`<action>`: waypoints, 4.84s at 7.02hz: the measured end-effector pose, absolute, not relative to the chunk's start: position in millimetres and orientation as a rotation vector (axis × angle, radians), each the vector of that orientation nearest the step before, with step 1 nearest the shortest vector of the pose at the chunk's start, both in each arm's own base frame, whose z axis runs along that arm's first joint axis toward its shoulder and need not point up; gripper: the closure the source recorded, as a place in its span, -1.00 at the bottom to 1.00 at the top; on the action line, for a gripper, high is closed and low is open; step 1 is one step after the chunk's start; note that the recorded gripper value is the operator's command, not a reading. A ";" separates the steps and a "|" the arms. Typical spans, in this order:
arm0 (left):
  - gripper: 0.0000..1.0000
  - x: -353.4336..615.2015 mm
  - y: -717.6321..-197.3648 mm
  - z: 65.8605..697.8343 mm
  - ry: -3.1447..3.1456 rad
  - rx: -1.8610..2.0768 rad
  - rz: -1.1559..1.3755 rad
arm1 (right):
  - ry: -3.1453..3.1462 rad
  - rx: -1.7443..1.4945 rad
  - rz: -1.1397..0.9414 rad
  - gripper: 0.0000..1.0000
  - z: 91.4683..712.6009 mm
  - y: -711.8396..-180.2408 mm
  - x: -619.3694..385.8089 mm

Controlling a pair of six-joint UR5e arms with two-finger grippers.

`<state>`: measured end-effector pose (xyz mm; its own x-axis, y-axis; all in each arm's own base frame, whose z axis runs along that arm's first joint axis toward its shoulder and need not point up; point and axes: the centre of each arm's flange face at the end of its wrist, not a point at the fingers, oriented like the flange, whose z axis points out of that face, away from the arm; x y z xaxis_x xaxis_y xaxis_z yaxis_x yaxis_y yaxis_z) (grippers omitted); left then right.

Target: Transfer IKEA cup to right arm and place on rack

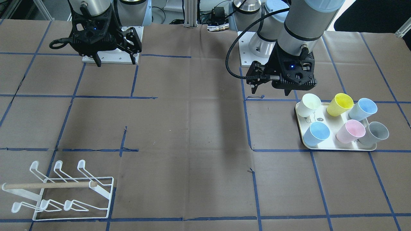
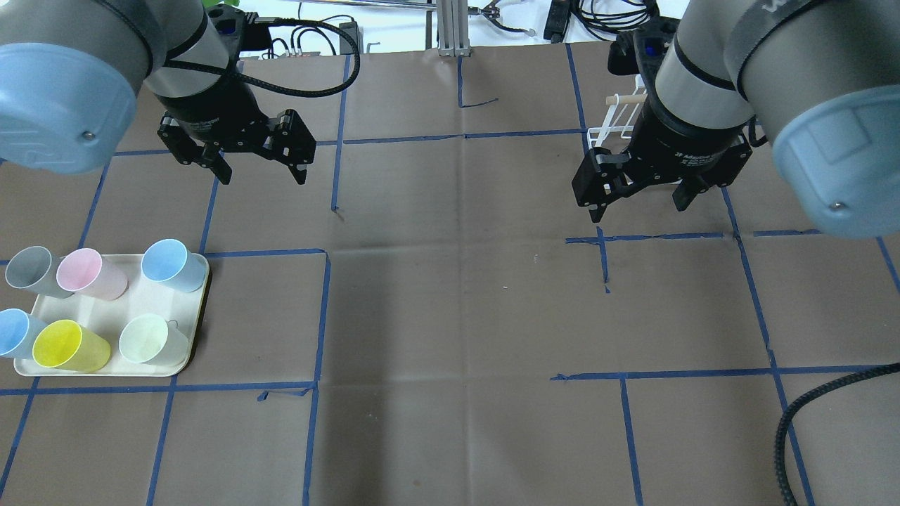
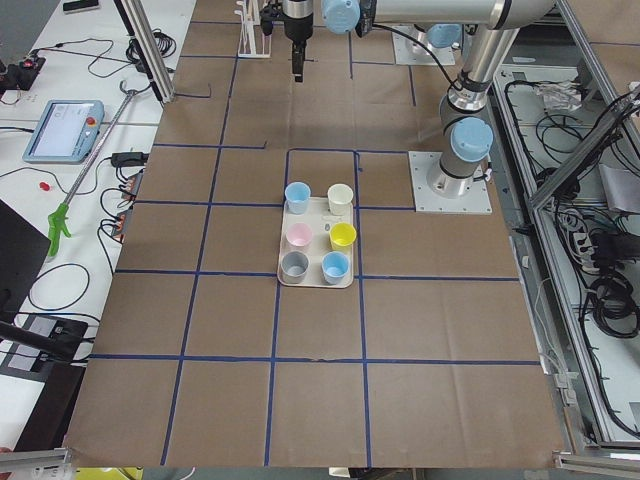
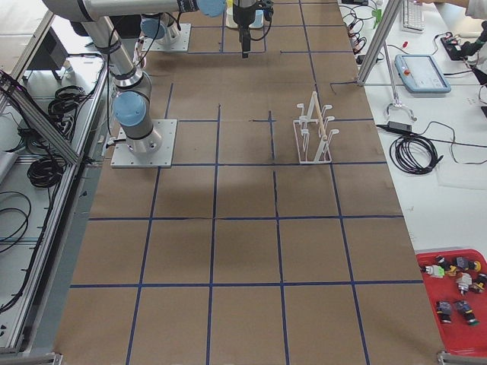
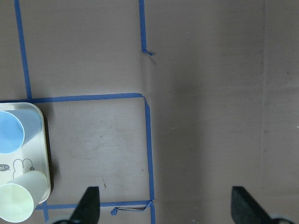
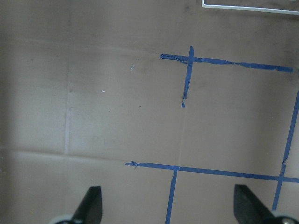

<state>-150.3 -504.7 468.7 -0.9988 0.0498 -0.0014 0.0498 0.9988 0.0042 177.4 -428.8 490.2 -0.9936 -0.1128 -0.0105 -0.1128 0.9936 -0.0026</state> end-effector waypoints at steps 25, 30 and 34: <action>-0.99 66.8 -497.7 313.8 3.139 0.116 -0.004 | 3.124 -0.174 0.007 -1.00 487.0 -433.5 176.0; -0.99 78.5 -505.6 241.2 3.158 0.036 0.065 | 3.125 -0.172 0.013 -1.00 485.2 -434.7 175.3; 0.39 81.4 -504.1 233.8 3.156 0.030 0.087 | 3.132 -0.168 0.022 -1.00 482.1 -435.0 173.4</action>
<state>81.4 -504.1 233.8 -0.9997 0.0185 0.0162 0.0194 0.9983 0.0549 173.4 -435.0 482.1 -0.9943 -0.1069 -0.0056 -0.1070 0.9942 0.0140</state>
